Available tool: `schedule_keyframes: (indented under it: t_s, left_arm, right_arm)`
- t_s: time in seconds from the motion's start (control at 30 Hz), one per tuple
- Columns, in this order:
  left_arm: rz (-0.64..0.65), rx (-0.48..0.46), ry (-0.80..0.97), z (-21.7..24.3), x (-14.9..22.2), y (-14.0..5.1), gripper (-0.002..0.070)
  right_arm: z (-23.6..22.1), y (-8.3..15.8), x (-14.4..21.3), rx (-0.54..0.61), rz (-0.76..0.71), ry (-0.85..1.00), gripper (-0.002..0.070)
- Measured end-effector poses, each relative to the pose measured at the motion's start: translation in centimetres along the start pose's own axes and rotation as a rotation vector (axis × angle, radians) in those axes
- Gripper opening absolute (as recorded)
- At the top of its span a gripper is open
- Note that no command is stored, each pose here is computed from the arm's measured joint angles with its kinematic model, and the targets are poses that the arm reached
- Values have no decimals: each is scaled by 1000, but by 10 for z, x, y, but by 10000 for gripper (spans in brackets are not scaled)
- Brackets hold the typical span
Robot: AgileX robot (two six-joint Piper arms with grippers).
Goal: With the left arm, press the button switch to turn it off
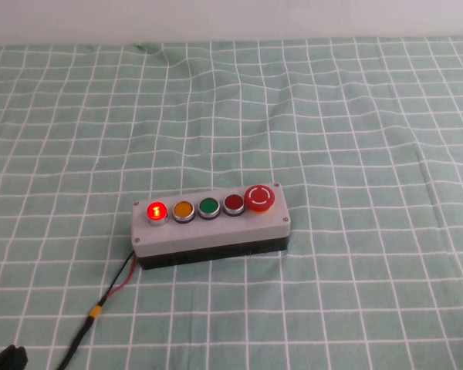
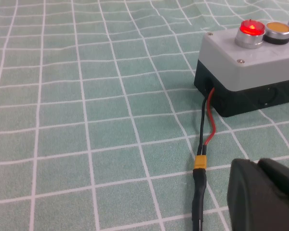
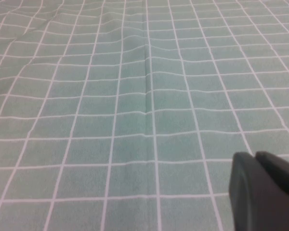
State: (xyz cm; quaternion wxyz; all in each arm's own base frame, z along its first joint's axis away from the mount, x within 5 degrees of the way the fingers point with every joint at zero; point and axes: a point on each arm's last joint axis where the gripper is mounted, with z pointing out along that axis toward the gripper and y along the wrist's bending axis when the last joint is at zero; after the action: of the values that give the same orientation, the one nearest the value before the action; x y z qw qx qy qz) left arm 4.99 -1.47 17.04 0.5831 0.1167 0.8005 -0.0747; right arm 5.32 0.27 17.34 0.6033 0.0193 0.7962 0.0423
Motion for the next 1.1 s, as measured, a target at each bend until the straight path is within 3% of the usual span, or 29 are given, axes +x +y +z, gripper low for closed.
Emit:
schedule_keyframes:
  t_s: [1.1]
  left_arm:
    - [27,-11,1,0,0,1,-2]
  right_arm:
    - [0,0,0,0,0,0,-17]
